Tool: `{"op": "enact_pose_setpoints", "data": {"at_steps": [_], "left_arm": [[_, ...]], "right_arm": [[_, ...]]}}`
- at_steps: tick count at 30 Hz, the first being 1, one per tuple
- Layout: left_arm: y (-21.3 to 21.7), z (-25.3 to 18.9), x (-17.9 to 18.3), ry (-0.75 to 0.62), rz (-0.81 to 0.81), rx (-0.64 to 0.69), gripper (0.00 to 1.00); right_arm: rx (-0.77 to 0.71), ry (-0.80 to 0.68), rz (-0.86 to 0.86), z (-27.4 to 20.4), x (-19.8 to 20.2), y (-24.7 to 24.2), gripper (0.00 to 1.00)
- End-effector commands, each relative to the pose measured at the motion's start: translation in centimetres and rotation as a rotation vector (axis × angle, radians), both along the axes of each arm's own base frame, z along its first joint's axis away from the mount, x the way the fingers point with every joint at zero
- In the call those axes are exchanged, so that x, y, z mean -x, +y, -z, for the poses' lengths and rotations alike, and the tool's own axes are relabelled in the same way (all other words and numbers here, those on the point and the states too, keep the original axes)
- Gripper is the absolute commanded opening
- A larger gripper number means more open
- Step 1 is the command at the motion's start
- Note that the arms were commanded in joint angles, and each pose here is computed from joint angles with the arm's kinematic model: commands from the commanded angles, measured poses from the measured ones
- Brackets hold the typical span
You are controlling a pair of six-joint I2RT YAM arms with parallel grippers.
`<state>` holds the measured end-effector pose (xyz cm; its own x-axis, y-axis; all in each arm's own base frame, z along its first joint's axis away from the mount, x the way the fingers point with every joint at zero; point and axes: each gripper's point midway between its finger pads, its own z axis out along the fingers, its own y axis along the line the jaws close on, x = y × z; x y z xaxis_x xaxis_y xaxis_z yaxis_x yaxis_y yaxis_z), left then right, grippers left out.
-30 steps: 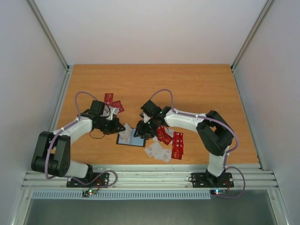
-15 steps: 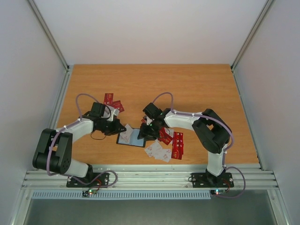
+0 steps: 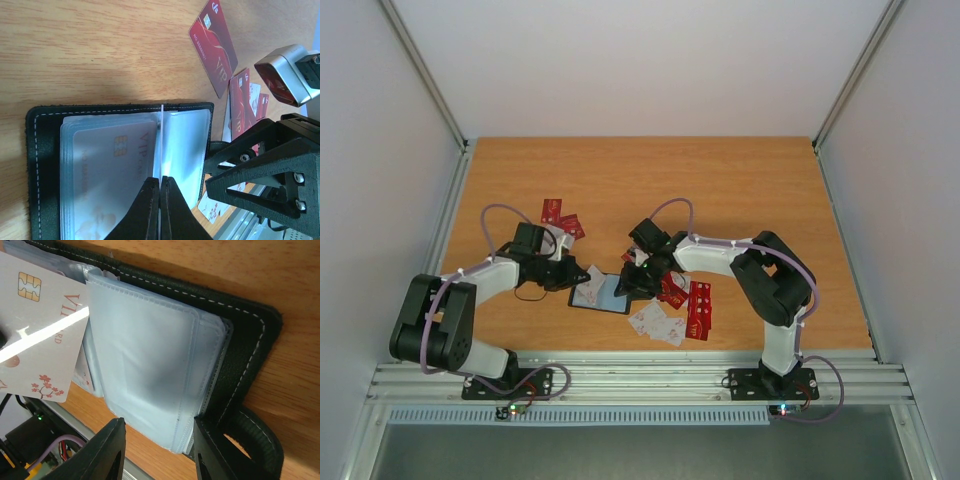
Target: Put the credit cards into the card holder
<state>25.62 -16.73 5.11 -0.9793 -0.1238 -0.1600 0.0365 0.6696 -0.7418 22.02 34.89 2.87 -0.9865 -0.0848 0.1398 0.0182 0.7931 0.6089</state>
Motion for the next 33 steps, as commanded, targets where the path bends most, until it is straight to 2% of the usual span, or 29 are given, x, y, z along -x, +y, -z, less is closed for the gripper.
{"op": "enact_pose_setpoints", "data": {"at_steps": [1,14,23,33], "left_arm": [[-0.5,0.1,-0.3,-0.033,0.003,0.025,0.0],[-1.3,0.2,0.3,-0.082,0.008,0.063,0.0],[-1.1,-1.6,0.2,-0.196,-0.011,0.074,0.0],[-1.1,-0.9,0.5,-0.172,-0.012,0.077,0.0]], "right_arm": [[0.111,0.033,0.031,3.4,0.5,-2.3,0.39],[0.102,0.045,0.036,3.5,0.5,-2.6,0.38],[0.113,0.061,0.054,3.7,0.3,-3.6,0.37],[0.103,0.061,0.044,3.4,0.0,-3.7,0.36]]}}
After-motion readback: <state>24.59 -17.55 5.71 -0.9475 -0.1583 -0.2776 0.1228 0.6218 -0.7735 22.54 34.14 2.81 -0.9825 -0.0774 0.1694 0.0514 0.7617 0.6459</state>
